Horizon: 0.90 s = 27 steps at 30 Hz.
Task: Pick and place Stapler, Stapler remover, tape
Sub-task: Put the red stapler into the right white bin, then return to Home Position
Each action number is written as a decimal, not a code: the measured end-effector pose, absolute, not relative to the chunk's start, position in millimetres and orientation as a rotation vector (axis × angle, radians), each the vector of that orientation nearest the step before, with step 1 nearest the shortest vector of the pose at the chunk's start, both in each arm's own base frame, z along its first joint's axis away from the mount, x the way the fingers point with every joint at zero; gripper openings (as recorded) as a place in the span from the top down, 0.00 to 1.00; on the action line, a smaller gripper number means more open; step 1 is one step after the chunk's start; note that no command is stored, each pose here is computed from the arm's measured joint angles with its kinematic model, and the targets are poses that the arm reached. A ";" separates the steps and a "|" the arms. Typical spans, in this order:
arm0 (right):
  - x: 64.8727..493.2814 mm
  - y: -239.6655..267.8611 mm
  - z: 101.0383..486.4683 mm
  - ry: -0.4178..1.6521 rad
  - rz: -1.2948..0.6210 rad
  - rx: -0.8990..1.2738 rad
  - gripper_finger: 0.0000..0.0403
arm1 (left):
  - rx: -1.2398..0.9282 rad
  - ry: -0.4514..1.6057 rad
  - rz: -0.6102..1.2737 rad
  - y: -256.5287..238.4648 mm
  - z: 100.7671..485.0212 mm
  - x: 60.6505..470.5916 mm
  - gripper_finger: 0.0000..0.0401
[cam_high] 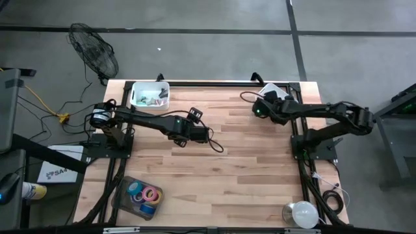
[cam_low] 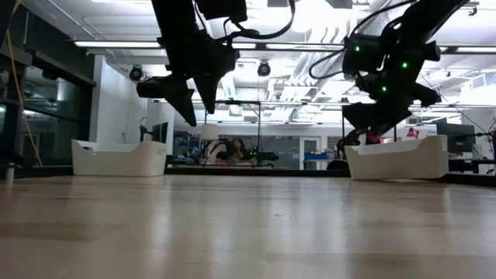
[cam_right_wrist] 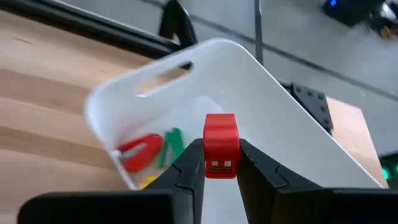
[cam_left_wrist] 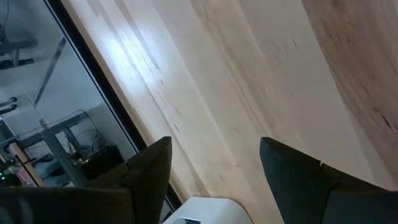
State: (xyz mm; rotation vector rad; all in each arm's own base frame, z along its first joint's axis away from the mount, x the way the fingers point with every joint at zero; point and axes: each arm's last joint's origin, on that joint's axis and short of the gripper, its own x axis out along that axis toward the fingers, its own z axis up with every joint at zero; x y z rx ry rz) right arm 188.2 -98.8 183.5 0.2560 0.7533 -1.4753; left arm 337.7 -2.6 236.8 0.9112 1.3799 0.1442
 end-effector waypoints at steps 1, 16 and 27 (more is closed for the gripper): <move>185.9 -101.5 183.0 0.770 -1.483 0.264 0.84 | 0.911 1.380 0.144 -2.6 236.8 337.7 0.40; 170.5 -117.2 179.1 0.900 -1.495 0.346 0.82 | 0.910 1.475 0.143 -1.7 227.4 326.6 0.40; 170.6 -116.3 178.1 0.933 -1.457 0.362 0.69 | 0.866 1.514 0.149 0.2 179.4 287.8 0.40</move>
